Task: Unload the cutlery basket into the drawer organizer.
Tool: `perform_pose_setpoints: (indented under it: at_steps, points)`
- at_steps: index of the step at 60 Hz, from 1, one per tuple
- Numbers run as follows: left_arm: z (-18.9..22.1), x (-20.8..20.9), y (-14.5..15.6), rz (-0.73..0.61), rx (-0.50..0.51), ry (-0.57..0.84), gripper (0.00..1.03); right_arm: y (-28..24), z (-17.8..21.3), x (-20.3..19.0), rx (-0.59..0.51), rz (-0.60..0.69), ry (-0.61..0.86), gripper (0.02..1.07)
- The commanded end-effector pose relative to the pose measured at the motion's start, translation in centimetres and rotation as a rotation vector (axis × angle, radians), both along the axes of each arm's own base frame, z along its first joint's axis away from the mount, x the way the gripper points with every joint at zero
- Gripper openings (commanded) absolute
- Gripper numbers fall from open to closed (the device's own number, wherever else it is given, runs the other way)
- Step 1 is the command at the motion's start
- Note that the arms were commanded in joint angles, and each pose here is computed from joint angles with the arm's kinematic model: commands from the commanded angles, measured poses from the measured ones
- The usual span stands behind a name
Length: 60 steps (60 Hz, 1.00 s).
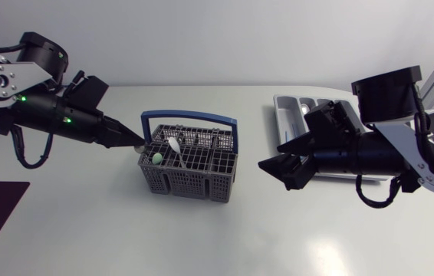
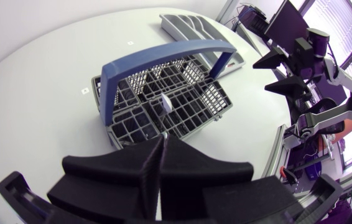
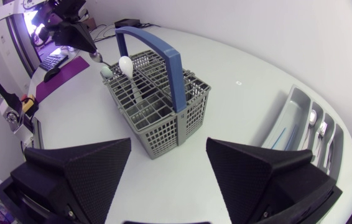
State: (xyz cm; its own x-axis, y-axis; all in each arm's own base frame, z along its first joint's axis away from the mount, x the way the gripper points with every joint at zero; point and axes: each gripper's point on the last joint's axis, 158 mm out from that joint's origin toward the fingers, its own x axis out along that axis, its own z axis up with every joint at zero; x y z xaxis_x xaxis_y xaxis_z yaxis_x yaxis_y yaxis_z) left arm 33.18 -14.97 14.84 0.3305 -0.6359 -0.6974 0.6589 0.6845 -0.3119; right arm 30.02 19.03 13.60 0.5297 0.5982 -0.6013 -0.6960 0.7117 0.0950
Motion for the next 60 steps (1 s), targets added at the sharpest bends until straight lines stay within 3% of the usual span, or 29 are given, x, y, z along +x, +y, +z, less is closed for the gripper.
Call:
perform_pose_setpoints:
  at_steps: [1,38,60]
  points:
    - [3.3,0.3,0.3,0.000,-0.017,-0.079,0.13,-0.1,-0.3,-0.6,0.001,-0.012,0.014,0.89]
    - [12.4,-4.6,-0.2,-0.035,-0.052,-0.223,0.14,1.0,2.2,-2.9,0.001,0.078,-0.111,0.89]
    - [10.9,-9.7,-7.5,-0.361,-0.087,-0.146,0.14,4.6,4.3,-7.2,-0.059,0.325,-0.338,0.89]
